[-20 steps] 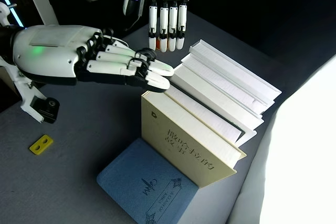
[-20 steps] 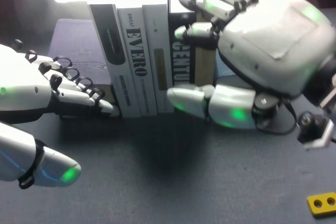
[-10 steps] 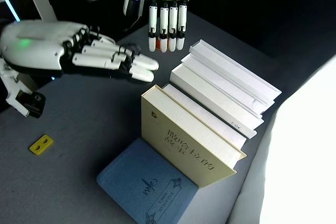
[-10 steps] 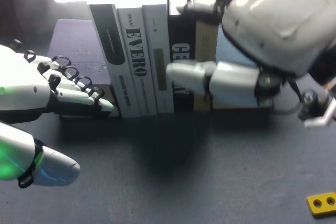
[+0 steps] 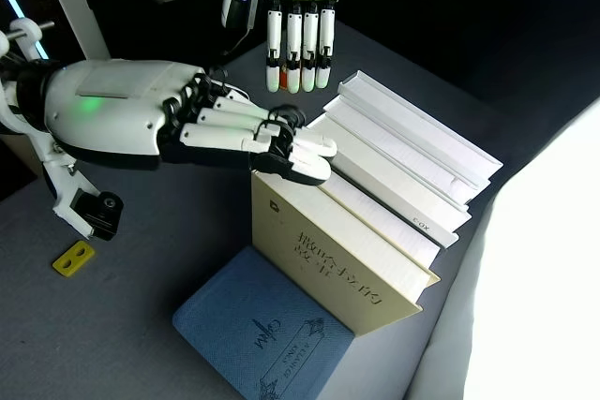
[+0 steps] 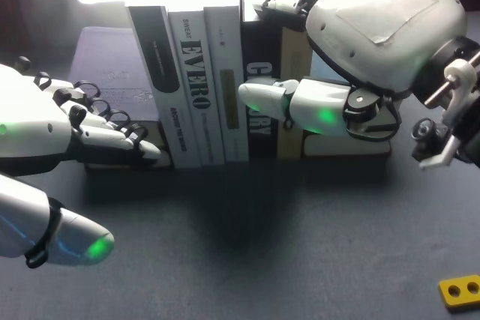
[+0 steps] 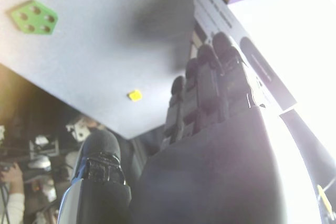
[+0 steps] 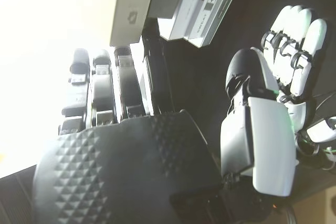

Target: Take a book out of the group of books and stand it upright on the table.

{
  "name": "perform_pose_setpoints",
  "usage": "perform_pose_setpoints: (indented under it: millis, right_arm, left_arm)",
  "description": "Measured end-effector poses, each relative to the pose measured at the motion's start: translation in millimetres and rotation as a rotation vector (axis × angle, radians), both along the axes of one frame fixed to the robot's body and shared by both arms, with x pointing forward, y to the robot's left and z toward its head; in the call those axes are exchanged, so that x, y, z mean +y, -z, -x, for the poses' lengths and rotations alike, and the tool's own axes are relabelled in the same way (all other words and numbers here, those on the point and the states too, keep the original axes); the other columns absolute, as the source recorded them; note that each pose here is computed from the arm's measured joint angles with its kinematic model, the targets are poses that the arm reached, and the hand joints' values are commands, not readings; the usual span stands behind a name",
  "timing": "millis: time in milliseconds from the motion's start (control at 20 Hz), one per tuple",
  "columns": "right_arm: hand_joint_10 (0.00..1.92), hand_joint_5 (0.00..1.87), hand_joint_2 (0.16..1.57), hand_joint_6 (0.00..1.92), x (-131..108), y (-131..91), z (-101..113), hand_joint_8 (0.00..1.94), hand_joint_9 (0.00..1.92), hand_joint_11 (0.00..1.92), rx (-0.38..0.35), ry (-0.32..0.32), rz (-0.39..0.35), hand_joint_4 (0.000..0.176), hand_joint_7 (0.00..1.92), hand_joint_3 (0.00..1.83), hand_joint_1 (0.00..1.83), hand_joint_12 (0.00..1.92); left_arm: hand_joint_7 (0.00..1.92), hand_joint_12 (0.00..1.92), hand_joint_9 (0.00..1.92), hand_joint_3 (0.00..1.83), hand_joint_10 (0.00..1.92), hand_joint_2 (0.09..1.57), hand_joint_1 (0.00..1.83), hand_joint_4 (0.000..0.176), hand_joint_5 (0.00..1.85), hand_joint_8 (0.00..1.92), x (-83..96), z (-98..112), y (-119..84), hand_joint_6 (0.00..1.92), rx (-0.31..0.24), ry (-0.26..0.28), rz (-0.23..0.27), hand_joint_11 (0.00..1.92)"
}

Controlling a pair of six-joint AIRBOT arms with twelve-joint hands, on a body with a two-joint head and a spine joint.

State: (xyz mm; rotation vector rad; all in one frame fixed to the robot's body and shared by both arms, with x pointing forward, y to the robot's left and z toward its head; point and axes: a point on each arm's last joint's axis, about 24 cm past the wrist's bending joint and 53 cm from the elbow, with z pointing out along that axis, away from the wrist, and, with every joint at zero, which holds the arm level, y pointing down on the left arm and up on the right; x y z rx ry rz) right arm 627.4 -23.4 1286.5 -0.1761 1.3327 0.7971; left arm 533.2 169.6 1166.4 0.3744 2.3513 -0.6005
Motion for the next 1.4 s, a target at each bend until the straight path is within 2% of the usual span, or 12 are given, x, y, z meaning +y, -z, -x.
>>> perform_pose_setpoints:
  millis: [50,300,350,450,550,700,800,850,950,1200,1250,1400]
  right_arm:
    - [0.00,0.59,1.12,0.00,-1,1,5,0.01,0.04,0.00,-0.002,-0.001,0.003,0.000,0.16,0.00,0.00,0.26]
    - [0.00,0.59,1.12,0.00,-1,6,33,0.00,0.05,0.00,0.037,-0.034,0.007,0.000,0.14,0.00,0.00,0.38]
    - [0.01,0.59,1.12,0.00,-2,9,39,0.00,0.03,0.00,0.038,-0.034,0.019,0.000,0.16,0.00,0.00,0.29]
    - [0.00,0.59,1.12,0.00,-8,15,53,0.00,0.02,0.00,0.050,-0.026,0.037,0.005,0.13,0.00,0.00,0.25]
    - [0.00,0.61,1.12,0.01,-10,22,62,0.01,0.03,0.00,0.057,-0.027,0.056,0.000,0.15,0.00,0.00,0.24]
    - [0.01,0.62,1.12,0.01,-8,34,84,0.01,0.05,0.00,0.056,-0.037,0.118,0.000,0.18,0.00,0.00,0.24]
    - [0.00,0.60,1.13,0.00,-9,40,89,0.00,0.02,0.00,0.067,-0.041,0.136,0.003,0.14,0.00,0.00,0.18]
    - [0.01,0.61,1.12,0.01,-9,45,91,0.00,0.04,0.00,0.070,-0.042,0.155,0.009,0.16,0.00,0.00,0.24]
    - [0.01,0.62,1.12,0.01,-9,54,95,0.01,0.06,0.00,0.075,-0.045,0.194,0.008,0.19,0.00,0.00,0.29]
    - [0.01,0.65,1.13,0.01,-13,101,102,0.00,0.06,0.00,0.166,-0.061,0.312,0.000,0.18,0.00,0.00,0.37]
    - [0.01,0.60,1.13,0.01,-15,105,101,0.00,0.03,0.00,0.167,-0.059,0.325,0.000,0.15,0.00,0.00,0.25]
    - [0.00,0.60,1.13,0.00,-14,118,102,0.00,0.02,0.00,0.178,-0.066,0.343,0.000,0.15,0.00,0.00,0.23]
  left_arm:
    - [0.13,0.47,0.14,0.00,0.00,1.26,0.00,0.028,0.09,0.00,0.0,0,0,0.00,0.000,0.000,0.000,0.00]
    - [0.14,0.46,0.14,0.00,0.00,1.26,0.00,0.031,0.08,0.00,0.1,0,0,0.00,0.000,0.000,0.000,0.00]
    - [0.14,0.48,0.14,0.00,0.00,1.26,0.00,0.030,0.08,0.00,0.0,0,0,0.00,0.000,0.000,0.000,0.00]
    - [0.14,0.48,0.15,0.00,0.00,1.26,0.00,0.033,0.09,0.00,0.2,0,0,0.00,0.000,0.000,0.000,0.00]
    - [0.15,0.49,0.15,0.00,0.00,1.26,0.00,0.027,0.09,0.00,0.0,0,0,0.01,0.000,0.000,0.000,0.00]
    - [0.17,0.55,0.16,0.00,0.01,1.26,0.00,0.034,0.10,0.01,0.1,0,0,0.00,0.000,0.000,-0.001,0.00]
    - [0.17,0.55,0.17,0.00,0.01,1.26,0.00,0.036,0.10,0.01,0.0,0,0,0.00,0.000,0.000,0.000,0.00]
    - [0.18,0.55,0.17,0.00,0.01,1.26,0.00,0.035,0.10,0.01,0.0,0,0,0.00,0.000,0.000,0.000,0.00]
    - [0.16,0.55,0.17,0.00,0.01,1.26,0.00,0.033,0.08,0.00,0.0,0,0,0.00,0.000,0.000,0.000,0.00]
    - [0.15,0.60,0.18,0.00,0.00,1.26,0.00,0.036,0.07,0.00,0.2,0,0,0.00,0.000,0.000,0.000,0.00]
    - [0.15,0.65,0.20,0.00,0.01,1.26,0.00,0.036,0.08,0.00,0.0,0,0,0.00,0.000,0.000,0.000,0.00]
    - [0.13,0.62,0.18,0.00,0.00,1.26,0.00,0.035,0.09,0.00,0.0,0,0,0.01,0.000,0.000,0.000,0.00]
